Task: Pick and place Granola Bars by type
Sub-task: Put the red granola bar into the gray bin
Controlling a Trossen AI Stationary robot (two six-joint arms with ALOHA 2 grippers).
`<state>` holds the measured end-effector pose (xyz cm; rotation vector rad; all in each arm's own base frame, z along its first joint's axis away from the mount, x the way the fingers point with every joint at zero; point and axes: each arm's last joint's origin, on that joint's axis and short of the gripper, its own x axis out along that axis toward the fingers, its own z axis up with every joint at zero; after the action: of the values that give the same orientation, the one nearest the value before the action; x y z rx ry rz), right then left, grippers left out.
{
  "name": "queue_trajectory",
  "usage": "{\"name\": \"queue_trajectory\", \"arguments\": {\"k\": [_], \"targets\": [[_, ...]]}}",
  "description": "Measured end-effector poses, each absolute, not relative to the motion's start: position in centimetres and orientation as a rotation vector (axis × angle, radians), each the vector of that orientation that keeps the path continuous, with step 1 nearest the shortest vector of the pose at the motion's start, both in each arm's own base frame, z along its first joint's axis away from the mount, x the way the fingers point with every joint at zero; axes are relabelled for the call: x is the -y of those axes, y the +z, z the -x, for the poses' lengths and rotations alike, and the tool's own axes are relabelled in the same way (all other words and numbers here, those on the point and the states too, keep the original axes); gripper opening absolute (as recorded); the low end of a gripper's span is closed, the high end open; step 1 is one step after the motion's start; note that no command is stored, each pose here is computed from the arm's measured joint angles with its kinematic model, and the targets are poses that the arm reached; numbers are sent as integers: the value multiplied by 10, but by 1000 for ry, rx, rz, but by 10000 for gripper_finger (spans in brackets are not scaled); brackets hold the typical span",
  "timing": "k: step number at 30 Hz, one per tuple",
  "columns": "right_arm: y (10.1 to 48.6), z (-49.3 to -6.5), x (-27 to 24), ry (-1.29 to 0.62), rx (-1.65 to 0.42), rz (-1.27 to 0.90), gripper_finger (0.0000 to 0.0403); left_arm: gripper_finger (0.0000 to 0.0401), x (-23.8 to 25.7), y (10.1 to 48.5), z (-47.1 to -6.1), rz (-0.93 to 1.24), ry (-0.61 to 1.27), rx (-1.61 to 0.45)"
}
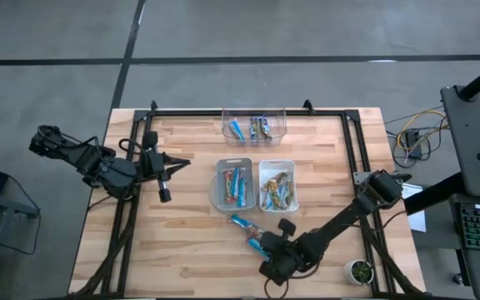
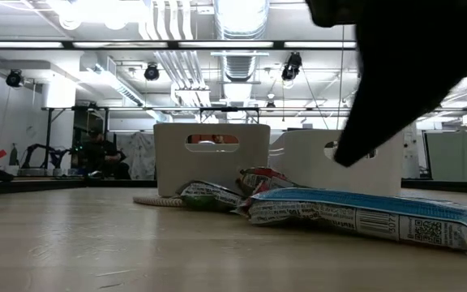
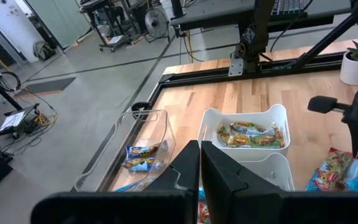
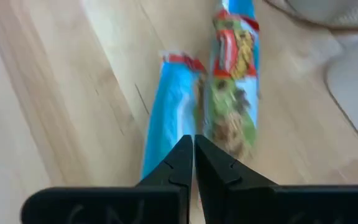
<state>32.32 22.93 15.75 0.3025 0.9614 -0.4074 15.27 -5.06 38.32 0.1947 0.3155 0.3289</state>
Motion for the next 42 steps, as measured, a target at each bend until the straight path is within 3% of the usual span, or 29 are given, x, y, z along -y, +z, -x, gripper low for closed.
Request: {"name": "queue_trajectory", "arguments": {"k": [13,24,33,42], "targets": [[158,-320,-214,-583,-955,-304,9,0,51,383,-152,-187,330,-313],[220,-342,-237,-355,-883,-200,9,0,51,383,-152,-187,330,-313],[254,-340,-235,-321,-979,-99,10,0,51,383,-152,-197,329,-315],[264,-340,-235,-310,-1049,-253,73,0,51,383,-152,-196,328,-315]]}}
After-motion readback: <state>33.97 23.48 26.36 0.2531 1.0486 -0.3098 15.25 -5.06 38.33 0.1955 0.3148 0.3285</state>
